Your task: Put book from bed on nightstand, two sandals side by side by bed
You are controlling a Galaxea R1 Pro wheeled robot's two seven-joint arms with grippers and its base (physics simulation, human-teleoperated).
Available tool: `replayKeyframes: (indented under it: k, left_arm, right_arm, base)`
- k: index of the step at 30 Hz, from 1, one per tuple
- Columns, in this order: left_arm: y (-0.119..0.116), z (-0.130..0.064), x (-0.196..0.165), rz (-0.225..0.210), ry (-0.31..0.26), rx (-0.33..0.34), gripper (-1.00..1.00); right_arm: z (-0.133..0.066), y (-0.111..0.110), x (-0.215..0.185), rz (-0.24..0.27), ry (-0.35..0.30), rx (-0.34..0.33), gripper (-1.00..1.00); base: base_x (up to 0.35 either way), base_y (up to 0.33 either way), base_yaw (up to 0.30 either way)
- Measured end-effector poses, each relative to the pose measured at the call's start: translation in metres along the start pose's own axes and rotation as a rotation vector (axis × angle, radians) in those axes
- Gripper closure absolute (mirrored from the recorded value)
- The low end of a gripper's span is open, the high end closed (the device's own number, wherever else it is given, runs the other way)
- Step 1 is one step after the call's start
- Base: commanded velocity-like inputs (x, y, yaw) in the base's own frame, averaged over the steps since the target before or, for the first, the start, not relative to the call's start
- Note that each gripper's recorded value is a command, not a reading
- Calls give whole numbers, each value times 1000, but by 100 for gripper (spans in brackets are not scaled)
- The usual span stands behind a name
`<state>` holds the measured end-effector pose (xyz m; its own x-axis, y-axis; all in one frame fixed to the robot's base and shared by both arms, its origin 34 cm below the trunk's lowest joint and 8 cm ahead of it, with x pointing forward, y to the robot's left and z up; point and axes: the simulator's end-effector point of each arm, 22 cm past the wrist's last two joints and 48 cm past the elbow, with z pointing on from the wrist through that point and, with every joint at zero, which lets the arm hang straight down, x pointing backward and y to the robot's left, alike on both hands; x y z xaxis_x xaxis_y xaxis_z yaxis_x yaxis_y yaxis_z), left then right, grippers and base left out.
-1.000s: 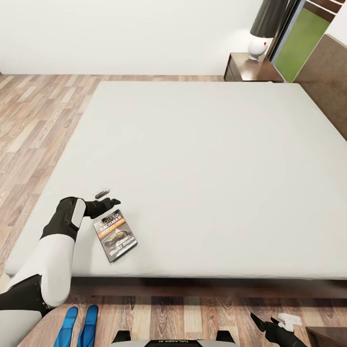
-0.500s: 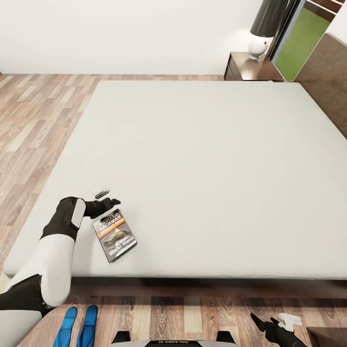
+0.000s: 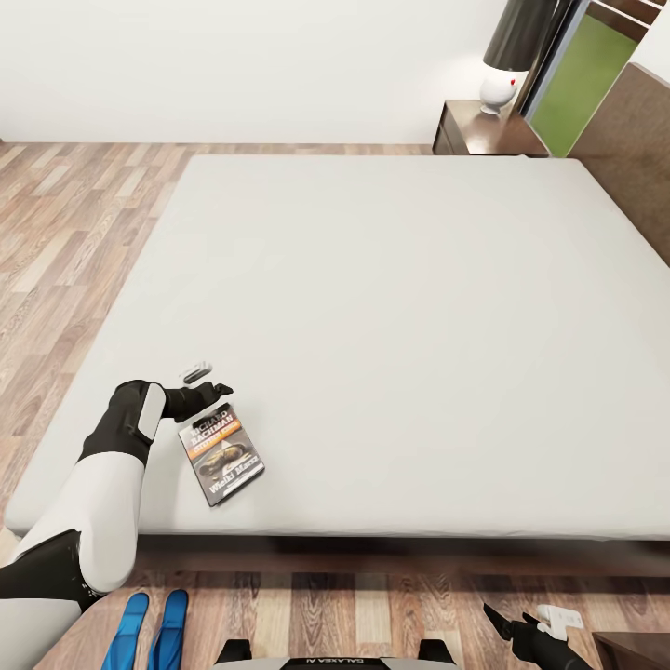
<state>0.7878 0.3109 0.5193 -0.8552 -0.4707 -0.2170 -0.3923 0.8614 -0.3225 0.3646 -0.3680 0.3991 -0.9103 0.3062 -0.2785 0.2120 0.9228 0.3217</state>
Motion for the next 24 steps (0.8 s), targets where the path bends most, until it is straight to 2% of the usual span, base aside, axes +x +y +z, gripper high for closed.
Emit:
replayKeyframes:
  k: [12,19,24]
  left_arm:
    - [0,0,0,0,-1,0,-100]
    - [0,0,0,0,-1,0,-100]
    - [0,0,0,0,-1,0,-100]
  right_arm:
    - [0,0,0,0,0,0,-100]
    - [0,0,0,0,1,0,-100]
    - [0,0,0,0,0,0,-100]
  base:
    - [-1,0,0]
    - [-208,0,0]
    - [-65,0,0]
